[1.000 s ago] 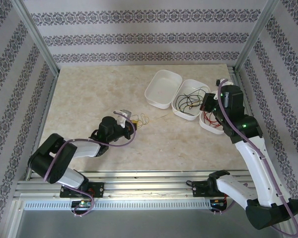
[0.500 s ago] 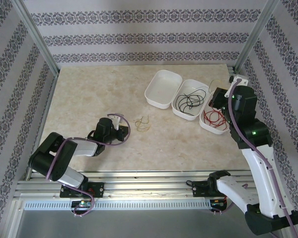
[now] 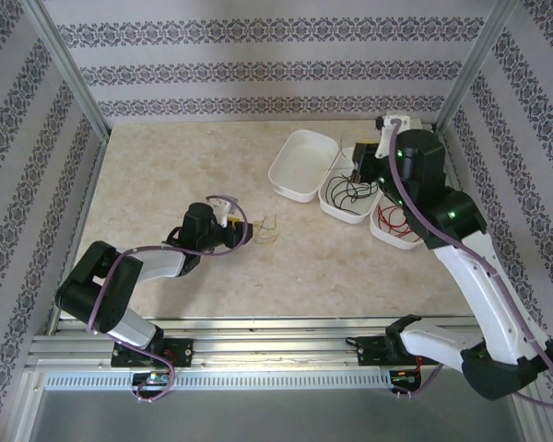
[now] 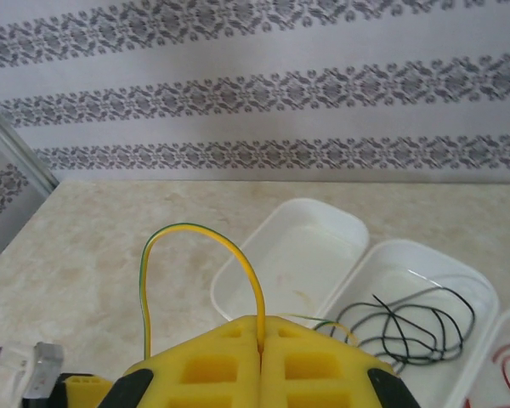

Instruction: Untangle the cables

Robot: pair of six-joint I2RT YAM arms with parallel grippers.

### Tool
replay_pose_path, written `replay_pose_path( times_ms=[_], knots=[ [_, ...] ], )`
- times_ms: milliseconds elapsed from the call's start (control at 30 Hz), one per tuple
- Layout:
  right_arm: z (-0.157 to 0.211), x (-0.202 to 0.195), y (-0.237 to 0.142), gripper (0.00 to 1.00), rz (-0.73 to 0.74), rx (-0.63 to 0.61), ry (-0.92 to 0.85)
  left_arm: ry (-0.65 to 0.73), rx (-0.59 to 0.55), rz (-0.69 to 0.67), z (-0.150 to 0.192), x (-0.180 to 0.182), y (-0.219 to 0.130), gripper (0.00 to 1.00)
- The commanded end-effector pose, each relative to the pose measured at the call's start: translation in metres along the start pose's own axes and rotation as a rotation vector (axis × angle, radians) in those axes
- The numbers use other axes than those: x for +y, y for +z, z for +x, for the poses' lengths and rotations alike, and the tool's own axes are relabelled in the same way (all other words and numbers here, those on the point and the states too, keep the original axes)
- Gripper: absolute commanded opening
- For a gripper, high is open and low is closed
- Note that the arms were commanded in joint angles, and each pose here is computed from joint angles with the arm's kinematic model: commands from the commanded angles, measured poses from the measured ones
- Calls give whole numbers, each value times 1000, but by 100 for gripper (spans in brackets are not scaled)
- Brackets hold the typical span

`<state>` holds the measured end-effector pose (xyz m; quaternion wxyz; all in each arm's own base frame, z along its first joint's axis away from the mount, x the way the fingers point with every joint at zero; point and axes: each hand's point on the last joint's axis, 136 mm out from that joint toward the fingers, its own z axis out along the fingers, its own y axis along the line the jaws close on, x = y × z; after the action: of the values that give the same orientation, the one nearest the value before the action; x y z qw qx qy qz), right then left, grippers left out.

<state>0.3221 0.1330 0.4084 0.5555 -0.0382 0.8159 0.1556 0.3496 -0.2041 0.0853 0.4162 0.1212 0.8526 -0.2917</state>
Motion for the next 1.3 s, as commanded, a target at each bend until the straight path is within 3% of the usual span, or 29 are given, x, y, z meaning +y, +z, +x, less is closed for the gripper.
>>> replay_pose_path(
  times_ms=[0,333,567,667,900,1267],
  knots=[
    [-24,16,18,0,-15,-56,-64,35,113,-25,15,4,10,55],
    [-65,35,89,0,59,-111,-184,50,161,37,16,-9,40,57],
    [-81,38,112,0,95,-129,-226,73,200,52,19,-14,53,56],
    [-81,33,124,0,114,-124,-228,74,204,60,18,-16,57,48],
    [-69,25,155,0,117,-90,-209,65,222,19,21,-9,61,44],
    [-43,8,188,0,163,-16,-198,58,241,18,28,-6,67,23]
  ],
)
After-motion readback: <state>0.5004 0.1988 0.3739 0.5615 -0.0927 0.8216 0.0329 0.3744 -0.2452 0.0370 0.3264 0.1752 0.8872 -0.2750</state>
